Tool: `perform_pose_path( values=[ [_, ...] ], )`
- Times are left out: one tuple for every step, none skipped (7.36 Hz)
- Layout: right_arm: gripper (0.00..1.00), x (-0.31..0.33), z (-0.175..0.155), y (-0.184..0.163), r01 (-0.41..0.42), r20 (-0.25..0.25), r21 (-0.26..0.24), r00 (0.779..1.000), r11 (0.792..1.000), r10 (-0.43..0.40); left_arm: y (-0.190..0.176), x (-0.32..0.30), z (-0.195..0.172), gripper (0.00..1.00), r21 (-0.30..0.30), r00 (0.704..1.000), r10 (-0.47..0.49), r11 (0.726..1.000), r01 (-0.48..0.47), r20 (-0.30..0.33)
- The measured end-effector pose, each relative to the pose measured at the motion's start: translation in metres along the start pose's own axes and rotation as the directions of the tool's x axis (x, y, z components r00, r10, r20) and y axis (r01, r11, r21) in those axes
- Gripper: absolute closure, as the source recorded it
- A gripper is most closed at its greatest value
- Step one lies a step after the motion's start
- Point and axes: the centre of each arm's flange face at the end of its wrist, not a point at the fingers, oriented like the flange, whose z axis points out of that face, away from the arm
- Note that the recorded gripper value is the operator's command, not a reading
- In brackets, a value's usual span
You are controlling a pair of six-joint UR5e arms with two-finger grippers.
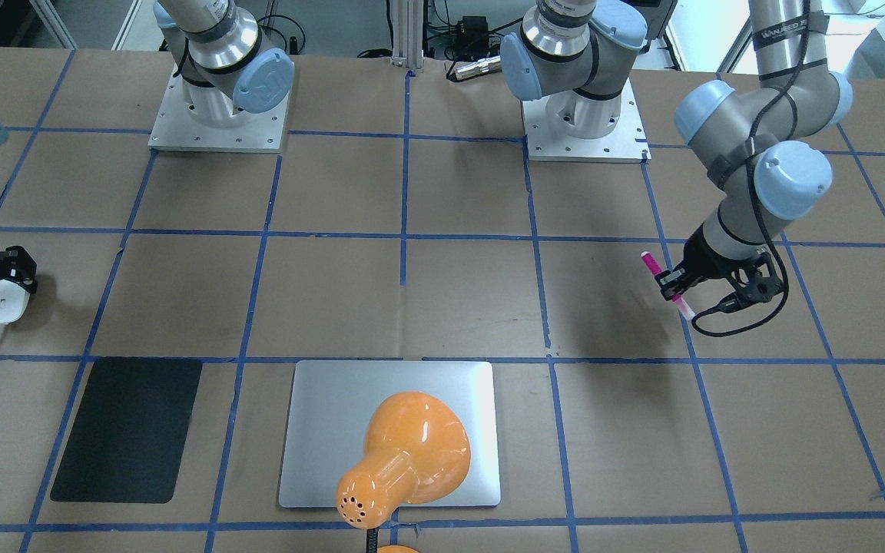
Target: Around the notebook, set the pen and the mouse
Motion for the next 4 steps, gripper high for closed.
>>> perform_pose_path(
  values=[
    [0.57,0.002,-0.02,-0.015,-0.003,0.003,-0.002,1.0,1.0,0.003,0.026,0.041,0.0,1.0,-0.005,0.991,-0.13,0.992,0.13,-0.016],
    [0.57,-0.005,-0.042,-0.041,-0.005,0.008,-0.007,1.0,1.0,0.005,0.056,0.09,0.002,1.0,-0.009,0.963,-0.269,0.963,0.269,-0.018],
    [0.58,-0.026,-0.055,-0.075,-0.021,0.004,-0.005,1.0,1.0,0.021,0.082,0.131,0.003,1.0,-0.009,0.922,-0.388,0.922,0.388,-0.016],
    [0.58,-0.057,-0.059,-0.113,-0.051,-0.001,-0.001,0.999,0.999,0.051,0.104,0.164,0.006,1.0,-0.01,0.871,-0.491,0.871,0.49,-0.013]
  ],
)
